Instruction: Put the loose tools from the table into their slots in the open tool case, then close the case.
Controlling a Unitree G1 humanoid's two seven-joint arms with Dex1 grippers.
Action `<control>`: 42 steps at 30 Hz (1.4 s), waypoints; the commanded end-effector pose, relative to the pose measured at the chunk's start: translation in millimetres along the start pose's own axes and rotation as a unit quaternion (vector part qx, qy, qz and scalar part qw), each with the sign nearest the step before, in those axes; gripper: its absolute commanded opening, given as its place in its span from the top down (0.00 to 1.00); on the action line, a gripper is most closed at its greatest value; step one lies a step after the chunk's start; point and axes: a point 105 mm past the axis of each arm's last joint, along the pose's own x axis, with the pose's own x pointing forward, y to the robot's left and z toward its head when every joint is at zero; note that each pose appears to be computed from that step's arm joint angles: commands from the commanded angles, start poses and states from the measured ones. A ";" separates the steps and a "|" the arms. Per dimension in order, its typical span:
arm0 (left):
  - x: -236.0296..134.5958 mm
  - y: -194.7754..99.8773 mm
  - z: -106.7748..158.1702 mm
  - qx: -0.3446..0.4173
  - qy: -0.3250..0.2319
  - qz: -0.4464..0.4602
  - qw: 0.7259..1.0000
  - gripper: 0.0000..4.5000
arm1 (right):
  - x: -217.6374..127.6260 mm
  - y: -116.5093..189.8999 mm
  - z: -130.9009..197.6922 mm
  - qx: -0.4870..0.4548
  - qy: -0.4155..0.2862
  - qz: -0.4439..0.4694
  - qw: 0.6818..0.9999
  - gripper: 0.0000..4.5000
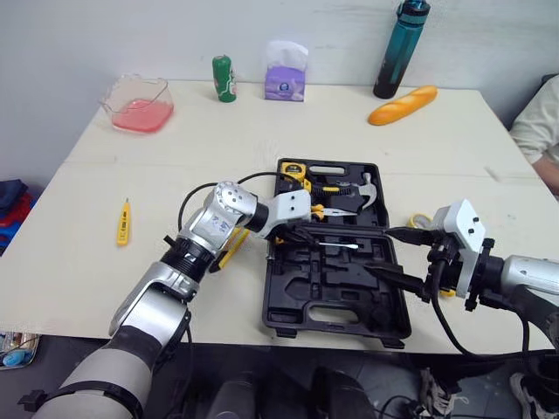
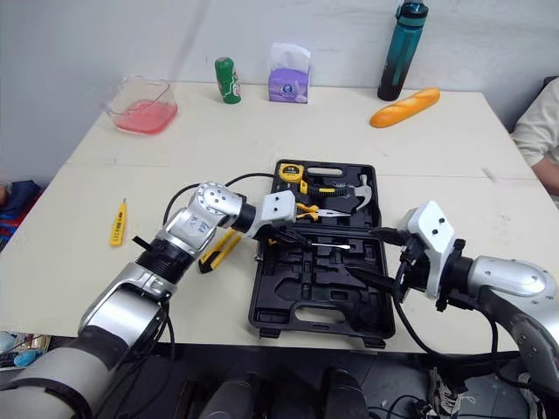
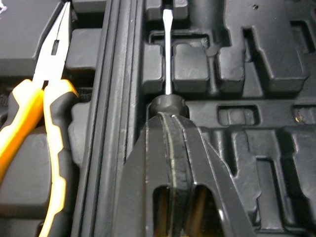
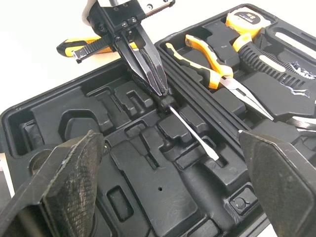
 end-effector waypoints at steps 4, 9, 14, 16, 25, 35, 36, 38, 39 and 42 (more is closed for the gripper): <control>-1.9 -12.1 -35.7 -0.067 0.025 -0.009 0.997 0.99 | -6.1 -4.0 4.3 -0.013 -0.008 -0.013 1.000 0.00; -79.9 -14.4 3.6 -0.114 -0.163 0.024 0.980 0.58 | -37.4 -21.4 -2.6 0.006 0.005 -0.061 0.998 0.00; -161.9 -42.3 -52.3 -0.235 -0.180 0.167 0.940 0.10 | -96.9 -45.5 -28.4 0.042 0.056 -0.142 0.987 0.00; -198.9 -55.8 -77.0 -0.298 -0.192 0.256 0.899 0.01 | -123.1 -55.7 -38.0 0.058 0.075 -0.180 0.979 0.00; -309.1 -156.6 -182.5 -0.441 -0.051 0.477 0.759 0.01 | -189.3 -89.2 -58.1 0.072 0.120 -0.285 0.948 0.00; -328.1 -169.3 -189.2 -0.436 -0.009 0.520 0.734 0.01 | -190.6 -109.4 -57.6 0.053 0.121 -0.290 0.948 0.00; -325.4 -165.9 -186.4 -0.432 -0.014 0.519 0.737 0.01 | -189.0 -109.4 -56.6 0.054 0.116 -0.288 0.949 0.00; -318.6 -155.2 -178.2 -0.428 -0.034 0.517 0.741 0.01 | -181.4 -106.1 -53.3 0.054 0.106 -0.283 0.952 0.00; -312.3 -149.8 -171.5 -0.424 -0.048 0.510 0.747 0.01 | -176.4 -104.0 -51.3 0.055 0.098 -0.282 0.953 0.00; -264.9 -128.7 -121.7 -0.392 -0.116 0.409 0.816 0.01 | -136.4 -79.9 -38.5 0.065 0.054 -0.256 0.963 0.00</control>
